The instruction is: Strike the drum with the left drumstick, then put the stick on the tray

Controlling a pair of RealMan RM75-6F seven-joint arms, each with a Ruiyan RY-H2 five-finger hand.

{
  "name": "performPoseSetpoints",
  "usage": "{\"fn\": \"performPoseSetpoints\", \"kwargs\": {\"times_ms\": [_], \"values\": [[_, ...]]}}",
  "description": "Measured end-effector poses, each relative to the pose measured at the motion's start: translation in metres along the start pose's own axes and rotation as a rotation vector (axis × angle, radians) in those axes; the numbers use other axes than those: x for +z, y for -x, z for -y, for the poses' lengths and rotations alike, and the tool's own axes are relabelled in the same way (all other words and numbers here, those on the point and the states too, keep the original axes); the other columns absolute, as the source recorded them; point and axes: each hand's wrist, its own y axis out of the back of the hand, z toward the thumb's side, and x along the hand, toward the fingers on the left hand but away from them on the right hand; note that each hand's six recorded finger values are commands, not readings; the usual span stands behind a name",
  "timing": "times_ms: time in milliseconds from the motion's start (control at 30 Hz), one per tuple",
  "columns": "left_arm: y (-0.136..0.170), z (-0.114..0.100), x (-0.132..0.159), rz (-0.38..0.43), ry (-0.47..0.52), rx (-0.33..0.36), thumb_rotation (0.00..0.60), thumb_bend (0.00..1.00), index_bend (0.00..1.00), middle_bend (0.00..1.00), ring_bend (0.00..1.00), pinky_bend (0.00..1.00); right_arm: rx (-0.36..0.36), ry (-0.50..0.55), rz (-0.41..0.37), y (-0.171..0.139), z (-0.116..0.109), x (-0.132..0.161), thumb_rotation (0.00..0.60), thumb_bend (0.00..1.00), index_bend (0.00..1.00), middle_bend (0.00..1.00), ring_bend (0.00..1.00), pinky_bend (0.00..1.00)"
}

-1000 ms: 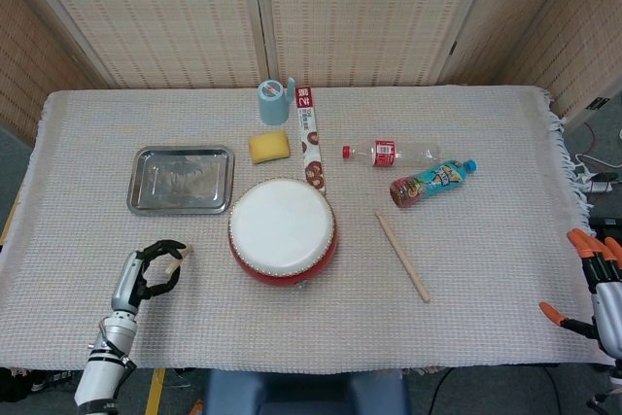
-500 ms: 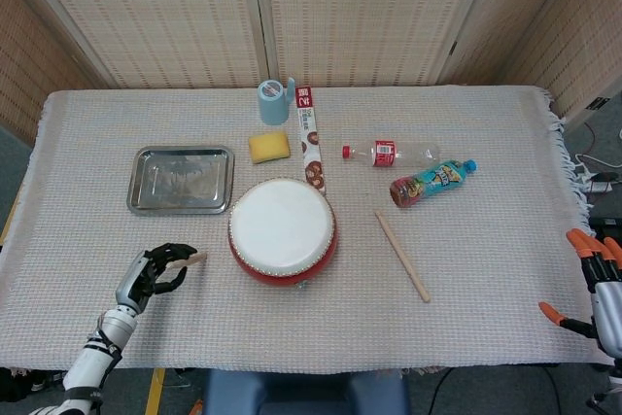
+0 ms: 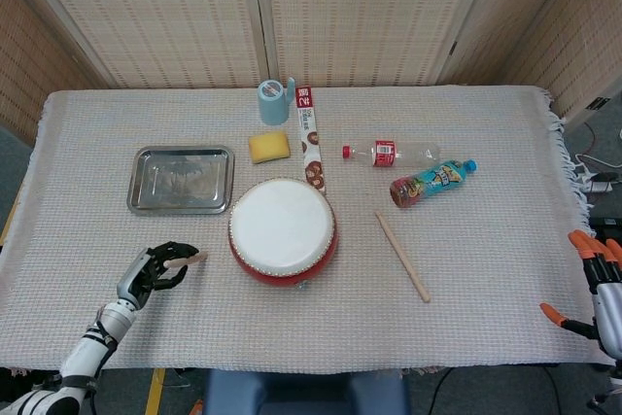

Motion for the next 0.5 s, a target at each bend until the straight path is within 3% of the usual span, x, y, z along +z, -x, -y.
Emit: {"fn": "performPoseSetpoints", "kwargs": {"times_ms": [300,500], "values": [[0.006,-0.023,0.004,-0.034,-0.103,-0.002,0.6,0.43,0.51,0.36,0.27,0.22,0.003,0.001,0.004,0.0,0.001,-0.001,0.6,0.02,0.0,0.05,0.0,0.0],[0.003,-0.024,0.002,-0.04,-0.077,0.008,0.6,0.43,0.52,0.38,0.29,0.24,0.002,-0.001,0.003,0.0,0.001,0.0,0.6,0.02,0.0,0.05,0.0,0.0]]}}
